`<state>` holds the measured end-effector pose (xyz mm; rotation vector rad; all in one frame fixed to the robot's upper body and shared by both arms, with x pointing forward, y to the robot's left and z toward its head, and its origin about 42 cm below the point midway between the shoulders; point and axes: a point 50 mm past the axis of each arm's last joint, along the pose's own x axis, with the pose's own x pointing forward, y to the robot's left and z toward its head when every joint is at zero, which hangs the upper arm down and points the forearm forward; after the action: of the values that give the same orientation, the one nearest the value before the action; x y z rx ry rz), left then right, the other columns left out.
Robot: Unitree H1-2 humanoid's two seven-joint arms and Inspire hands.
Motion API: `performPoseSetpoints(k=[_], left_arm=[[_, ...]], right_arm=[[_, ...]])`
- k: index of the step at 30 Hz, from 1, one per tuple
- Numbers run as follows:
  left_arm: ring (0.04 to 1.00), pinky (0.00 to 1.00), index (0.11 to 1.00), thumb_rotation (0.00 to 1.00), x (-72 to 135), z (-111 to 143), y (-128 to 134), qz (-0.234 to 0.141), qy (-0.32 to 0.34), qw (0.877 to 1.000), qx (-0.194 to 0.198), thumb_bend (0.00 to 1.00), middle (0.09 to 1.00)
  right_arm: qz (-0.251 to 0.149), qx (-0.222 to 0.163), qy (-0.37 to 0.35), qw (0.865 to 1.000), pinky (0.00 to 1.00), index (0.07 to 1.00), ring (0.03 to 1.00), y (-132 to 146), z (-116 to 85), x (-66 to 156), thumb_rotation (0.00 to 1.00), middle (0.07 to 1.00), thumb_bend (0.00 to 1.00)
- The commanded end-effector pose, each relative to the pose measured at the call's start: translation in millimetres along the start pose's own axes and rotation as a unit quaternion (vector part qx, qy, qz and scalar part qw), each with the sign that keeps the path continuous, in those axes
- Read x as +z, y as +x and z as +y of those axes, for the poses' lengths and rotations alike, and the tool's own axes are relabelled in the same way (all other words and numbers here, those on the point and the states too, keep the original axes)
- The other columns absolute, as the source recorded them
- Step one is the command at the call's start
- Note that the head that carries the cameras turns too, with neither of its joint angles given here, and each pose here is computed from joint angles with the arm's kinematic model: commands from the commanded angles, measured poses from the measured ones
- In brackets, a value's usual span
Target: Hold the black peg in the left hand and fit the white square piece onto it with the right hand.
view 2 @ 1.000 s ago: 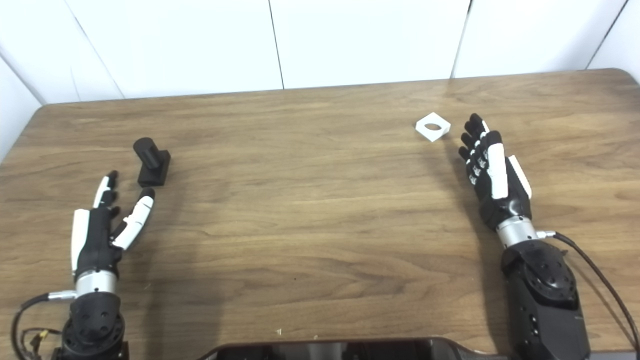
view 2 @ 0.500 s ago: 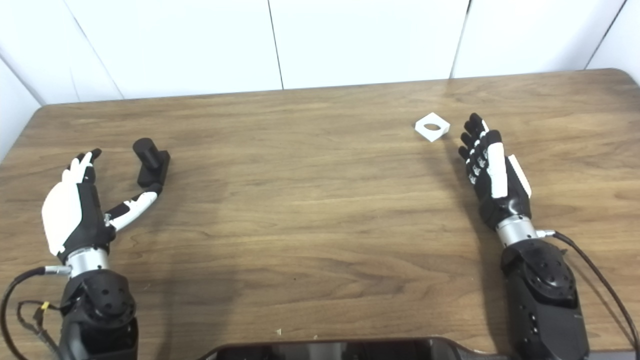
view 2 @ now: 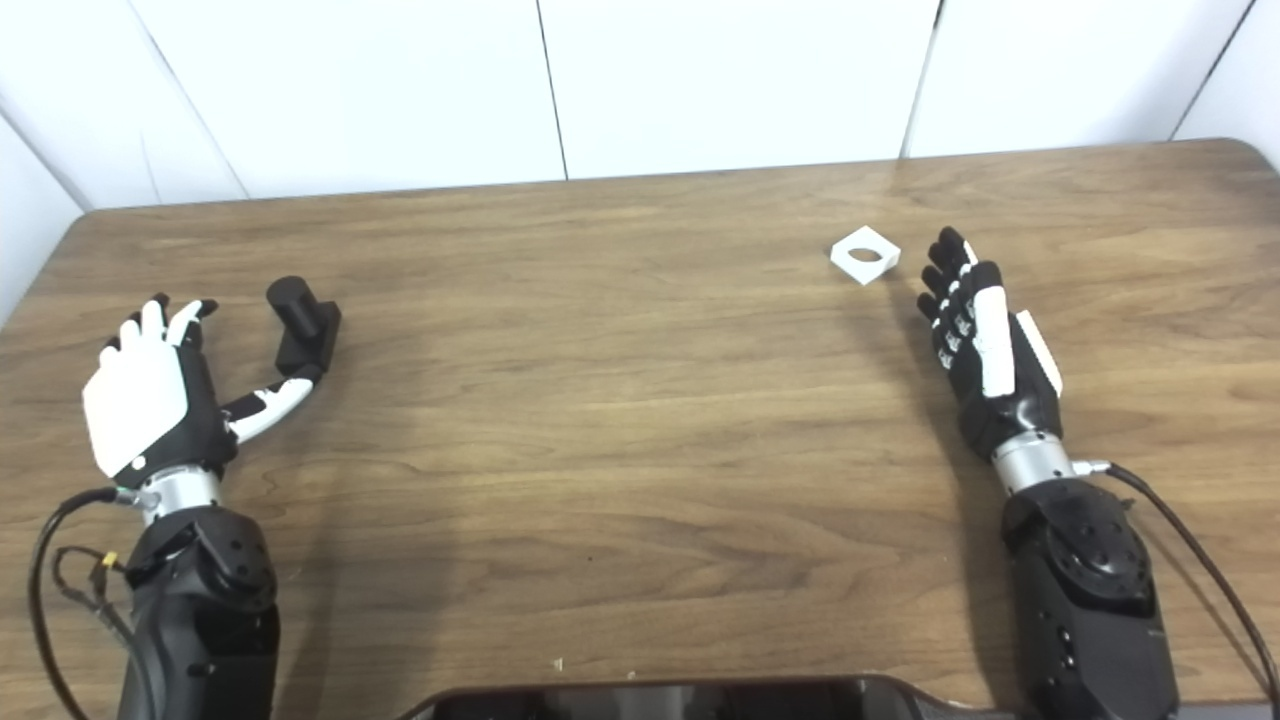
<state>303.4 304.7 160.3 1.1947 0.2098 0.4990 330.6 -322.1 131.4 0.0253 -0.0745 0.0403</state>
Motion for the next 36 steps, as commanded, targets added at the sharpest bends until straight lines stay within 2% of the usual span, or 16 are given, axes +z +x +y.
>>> performPoseSetpoints(k=[1,13,21,36], left_arm=[[1.000,1.00,0.845,0.46,9.1,14.2,18.2,-0.019,0.014,0.999,0.036,0.78,1.000],[1.000,1.00,0.841,0.48,17.9,-0.6,49.2,-0.019,0.034,0.999,0.018,0.79,0.996],[1.000,1.00,0.856,0.54,27.4,-5.6,65.9,-0.019,0.042,0.999,0.003,0.79,0.999],[1.000,1.00,0.870,0.57,32.2,-17.2,81.4,-0.007,0.052,0.998,-0.023,0.76,1.000]], right_arm=[[0.006,0.001,0.010,1.000,1.00,1.000,1.000,-5.8,6.0,-15.7,1.00,1.000,0.63],[0.009,-0.006,0.015,1.000,1.00,1.000,1.000,-7.9,8.1,-17.5,1.00,1.000,0.61],[0.013,-0.005,0.022,1.000,1.00,1.000,1.000,-10.4,9.8,-19.3,1.00,1.000,0.61],[0.015,-0.009,0.013,1.000,1.00,1.000,1.000,-15.8,7.0,-22.4,1.00,1.000,0.59]])
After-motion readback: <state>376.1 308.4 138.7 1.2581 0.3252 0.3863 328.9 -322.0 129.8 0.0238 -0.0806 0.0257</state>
